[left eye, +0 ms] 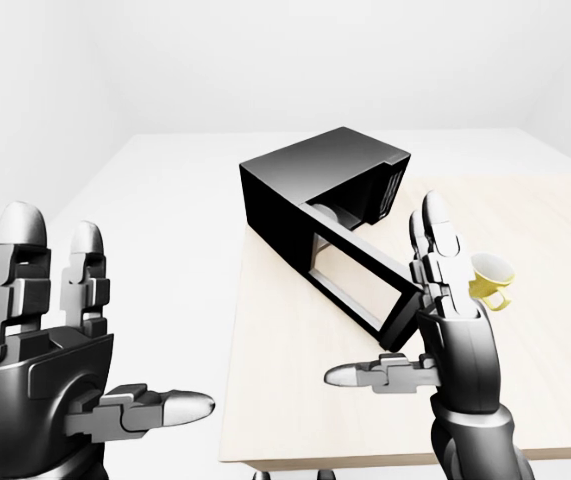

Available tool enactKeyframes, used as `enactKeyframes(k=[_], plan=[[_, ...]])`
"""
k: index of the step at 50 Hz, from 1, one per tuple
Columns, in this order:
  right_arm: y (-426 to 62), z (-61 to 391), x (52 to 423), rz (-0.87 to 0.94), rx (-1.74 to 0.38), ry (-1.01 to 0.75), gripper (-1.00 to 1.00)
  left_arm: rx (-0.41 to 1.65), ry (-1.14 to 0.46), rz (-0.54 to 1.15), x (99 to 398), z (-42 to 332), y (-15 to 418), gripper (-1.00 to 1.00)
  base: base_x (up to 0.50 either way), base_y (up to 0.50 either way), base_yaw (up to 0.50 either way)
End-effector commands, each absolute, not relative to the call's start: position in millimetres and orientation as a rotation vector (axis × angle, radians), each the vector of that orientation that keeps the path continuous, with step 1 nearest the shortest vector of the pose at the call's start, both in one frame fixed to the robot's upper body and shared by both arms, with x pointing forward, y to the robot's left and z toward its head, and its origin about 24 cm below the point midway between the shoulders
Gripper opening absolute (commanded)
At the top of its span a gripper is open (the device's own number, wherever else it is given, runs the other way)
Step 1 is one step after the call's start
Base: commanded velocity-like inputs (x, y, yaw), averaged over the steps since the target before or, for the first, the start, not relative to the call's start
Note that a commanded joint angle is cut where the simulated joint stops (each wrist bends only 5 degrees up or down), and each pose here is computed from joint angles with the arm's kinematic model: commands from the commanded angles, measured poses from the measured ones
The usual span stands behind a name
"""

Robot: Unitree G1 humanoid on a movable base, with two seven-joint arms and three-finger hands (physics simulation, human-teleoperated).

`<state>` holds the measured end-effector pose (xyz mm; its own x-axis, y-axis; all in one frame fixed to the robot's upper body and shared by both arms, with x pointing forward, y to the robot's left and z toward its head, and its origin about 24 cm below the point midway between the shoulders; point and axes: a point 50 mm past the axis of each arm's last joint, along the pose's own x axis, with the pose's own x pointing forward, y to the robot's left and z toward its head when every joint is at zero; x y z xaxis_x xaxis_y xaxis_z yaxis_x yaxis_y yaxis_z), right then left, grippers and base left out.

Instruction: Close the microwave.

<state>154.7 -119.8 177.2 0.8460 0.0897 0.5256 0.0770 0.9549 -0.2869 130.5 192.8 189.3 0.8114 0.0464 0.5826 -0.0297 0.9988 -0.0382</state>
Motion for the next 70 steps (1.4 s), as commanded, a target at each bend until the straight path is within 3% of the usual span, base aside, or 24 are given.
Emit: enactKeyframes(k=[1, 20, 31, 50, 70], plan=[[-119.7, 176.4, 154.6, 0.009, -0.307, -0.560, 1.00, -0.025, -0.615, 0.043, 130.0, 188.4, 192.9, 1.00, 0.50, 0.00, 0.00], [-124.3, 173.8, 156.2, -0.033, -0.309, -0.546, 1.00, -0.032, -0.603, 0.047, 132.3, 185.6, 193.8, 1.00, 0.50, 0.00, 0.00], [-121.5, 171.6, 159.4, -0.027, -0.326, -0.541, 1.00, -0.032, -0.602, 0.056, 135.2, 185.0, 195.0, 1.00, 0.00, 0.00, 0.00], [-83.7, 174.2, 176.6, 0.134, -0.370, -0.605, 1.00, -0.028, -0.614, 0.059, 133.2, 187.5, 195.3, 1.00, 0.00, 0.00, 0.00], [-70.1, 107.3, 221.1, 0.209, -0.387, -0.299, 1.00, -0.024, -0.625, 0.060, 131.6, 189.7, 194.9, 1.00, 0.00, 0.00, 0.00]])
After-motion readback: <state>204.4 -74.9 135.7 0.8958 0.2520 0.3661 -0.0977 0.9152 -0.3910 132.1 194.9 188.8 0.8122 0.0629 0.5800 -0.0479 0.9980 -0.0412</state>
